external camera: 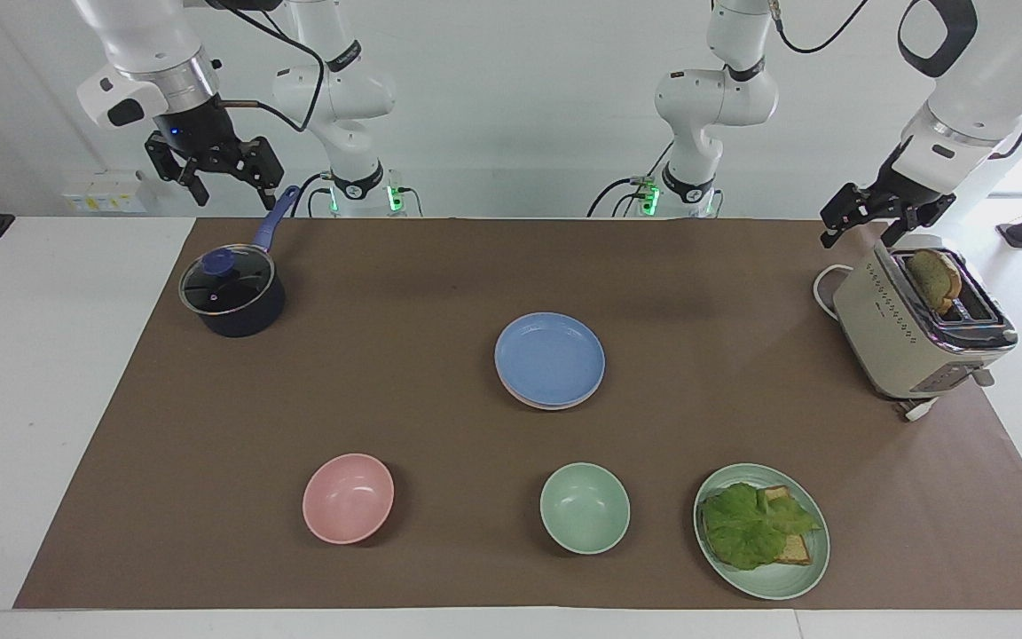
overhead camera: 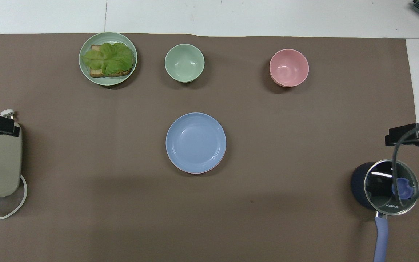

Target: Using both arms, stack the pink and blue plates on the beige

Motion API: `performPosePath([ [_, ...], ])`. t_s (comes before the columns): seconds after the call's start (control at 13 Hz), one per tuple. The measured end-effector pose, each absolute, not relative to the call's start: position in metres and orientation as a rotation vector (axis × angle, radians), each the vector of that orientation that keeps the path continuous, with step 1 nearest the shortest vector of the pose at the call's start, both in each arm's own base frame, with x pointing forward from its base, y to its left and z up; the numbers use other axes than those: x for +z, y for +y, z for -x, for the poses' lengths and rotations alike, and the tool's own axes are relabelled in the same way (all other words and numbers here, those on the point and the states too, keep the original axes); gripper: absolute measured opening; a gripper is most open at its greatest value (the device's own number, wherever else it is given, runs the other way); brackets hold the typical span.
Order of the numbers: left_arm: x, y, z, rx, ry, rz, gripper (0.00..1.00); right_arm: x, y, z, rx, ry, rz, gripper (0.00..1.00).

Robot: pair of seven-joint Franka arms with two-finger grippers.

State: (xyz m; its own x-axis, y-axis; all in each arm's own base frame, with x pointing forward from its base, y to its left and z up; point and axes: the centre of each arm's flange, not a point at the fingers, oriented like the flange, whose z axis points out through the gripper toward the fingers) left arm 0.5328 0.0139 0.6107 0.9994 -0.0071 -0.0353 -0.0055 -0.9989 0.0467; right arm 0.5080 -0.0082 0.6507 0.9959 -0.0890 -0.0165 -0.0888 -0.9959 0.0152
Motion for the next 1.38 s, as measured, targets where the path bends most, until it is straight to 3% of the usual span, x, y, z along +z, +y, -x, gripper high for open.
performPosePath([
  [1.38,0.6107,0.0139,-0.5328,-0.055,-0.01,-3.094,1.0,0.6545,-0.0099,-0.5143,-0.047,-0.137,-3.122,1.0],
])
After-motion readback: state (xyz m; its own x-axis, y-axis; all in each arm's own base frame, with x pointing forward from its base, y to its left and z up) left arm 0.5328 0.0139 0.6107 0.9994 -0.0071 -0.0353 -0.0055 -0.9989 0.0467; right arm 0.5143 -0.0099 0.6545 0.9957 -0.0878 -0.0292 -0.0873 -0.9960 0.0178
